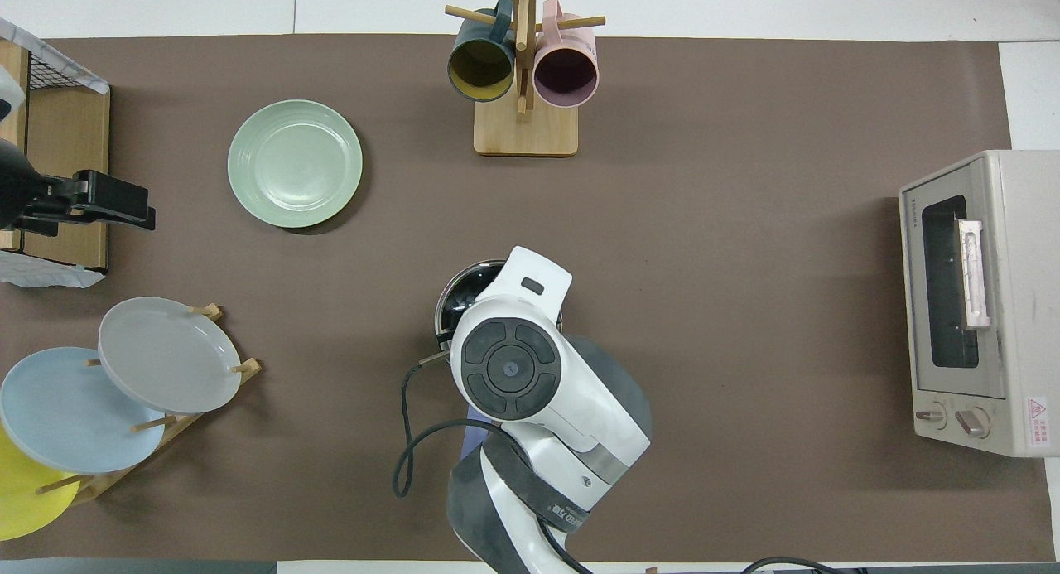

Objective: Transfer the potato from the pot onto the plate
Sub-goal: 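Lift the lid with the right gripper while the left gripper approaches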

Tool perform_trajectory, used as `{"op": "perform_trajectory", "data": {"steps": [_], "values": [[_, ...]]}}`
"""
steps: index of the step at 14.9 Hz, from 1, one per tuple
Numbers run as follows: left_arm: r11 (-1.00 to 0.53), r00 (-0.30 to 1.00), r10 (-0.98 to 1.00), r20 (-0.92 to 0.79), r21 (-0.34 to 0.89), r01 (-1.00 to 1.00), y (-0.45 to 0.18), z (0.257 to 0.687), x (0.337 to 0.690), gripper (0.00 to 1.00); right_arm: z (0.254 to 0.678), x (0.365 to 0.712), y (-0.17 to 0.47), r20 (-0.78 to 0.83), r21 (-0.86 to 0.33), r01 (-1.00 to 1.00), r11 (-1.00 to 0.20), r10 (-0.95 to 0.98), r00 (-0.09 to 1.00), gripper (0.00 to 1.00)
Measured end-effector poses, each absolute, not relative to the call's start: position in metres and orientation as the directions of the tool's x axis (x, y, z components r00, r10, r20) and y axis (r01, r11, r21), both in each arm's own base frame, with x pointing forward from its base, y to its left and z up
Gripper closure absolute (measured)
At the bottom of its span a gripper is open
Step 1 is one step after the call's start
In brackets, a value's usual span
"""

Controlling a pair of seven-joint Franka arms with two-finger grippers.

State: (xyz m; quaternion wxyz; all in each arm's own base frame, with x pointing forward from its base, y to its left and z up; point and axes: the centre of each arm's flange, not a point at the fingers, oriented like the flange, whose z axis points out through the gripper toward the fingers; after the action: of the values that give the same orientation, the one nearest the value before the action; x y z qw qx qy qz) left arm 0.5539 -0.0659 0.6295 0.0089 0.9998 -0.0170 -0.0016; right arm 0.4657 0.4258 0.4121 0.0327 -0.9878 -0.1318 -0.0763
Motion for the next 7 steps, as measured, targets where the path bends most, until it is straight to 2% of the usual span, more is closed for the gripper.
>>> {"op": "perform_trajectory", "data": {"steps": [3,5,7], "values": [[-0.999,0.999,-0.04,-0.003,0.018,-0.04,-0.069,0.629,0.554,0.0,0.445,0.491,0.407,0.147,-0.031,0.221,-0.975,0.215,0.966,0.35],[-0.998,0.998,-0.06,-0.005,0.018,-0.06,-0.08,0.628,0.552,0.0,0.473,0.519,0.374,0.141,-0.016,0.22,-0.975,0.215,0.966,0.35],[-0.997,0.997,-0.082,-0.015,0.017,-0.082,-0.109,0.624,0.545,0.0,0.483,0.544,0.331,0.118,0.006,0.242,-0.97,0.241,0.963,0.35]]}}
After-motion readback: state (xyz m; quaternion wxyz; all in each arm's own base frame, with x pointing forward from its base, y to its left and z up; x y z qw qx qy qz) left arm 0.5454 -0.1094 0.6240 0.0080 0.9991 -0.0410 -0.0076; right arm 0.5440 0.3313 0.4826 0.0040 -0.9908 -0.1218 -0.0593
